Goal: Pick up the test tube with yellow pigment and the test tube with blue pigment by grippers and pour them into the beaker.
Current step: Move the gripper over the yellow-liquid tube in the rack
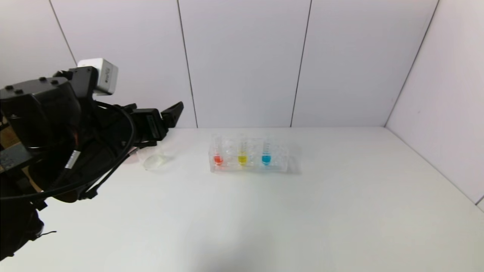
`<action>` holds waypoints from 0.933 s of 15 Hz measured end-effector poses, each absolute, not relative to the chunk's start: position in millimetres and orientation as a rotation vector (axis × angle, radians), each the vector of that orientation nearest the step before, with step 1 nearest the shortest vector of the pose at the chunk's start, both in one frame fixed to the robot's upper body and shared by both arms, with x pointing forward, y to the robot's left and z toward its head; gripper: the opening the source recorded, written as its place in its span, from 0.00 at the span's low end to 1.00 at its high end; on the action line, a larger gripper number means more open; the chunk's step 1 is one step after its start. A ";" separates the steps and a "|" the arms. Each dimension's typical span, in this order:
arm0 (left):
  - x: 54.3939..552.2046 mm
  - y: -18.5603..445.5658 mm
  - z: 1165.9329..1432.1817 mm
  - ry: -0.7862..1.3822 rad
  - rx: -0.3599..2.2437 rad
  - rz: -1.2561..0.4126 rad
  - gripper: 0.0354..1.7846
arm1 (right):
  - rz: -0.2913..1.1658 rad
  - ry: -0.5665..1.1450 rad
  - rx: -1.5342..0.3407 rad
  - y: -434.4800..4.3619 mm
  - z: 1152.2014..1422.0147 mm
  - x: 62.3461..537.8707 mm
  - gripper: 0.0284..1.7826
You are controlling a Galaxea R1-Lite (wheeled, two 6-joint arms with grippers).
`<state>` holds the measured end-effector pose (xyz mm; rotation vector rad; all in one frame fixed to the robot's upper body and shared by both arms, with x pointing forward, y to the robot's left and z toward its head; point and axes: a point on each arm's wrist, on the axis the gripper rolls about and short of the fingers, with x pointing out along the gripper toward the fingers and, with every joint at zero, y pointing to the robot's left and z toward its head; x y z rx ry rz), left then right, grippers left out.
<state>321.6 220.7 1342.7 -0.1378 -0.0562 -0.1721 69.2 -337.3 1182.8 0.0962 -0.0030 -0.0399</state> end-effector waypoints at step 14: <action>344.0 108.3 1260.9 -0.012 -0.104 -0.174 0.99 | -0.040 -0.003 0.096 -337.3 1182.9 69.2 0.96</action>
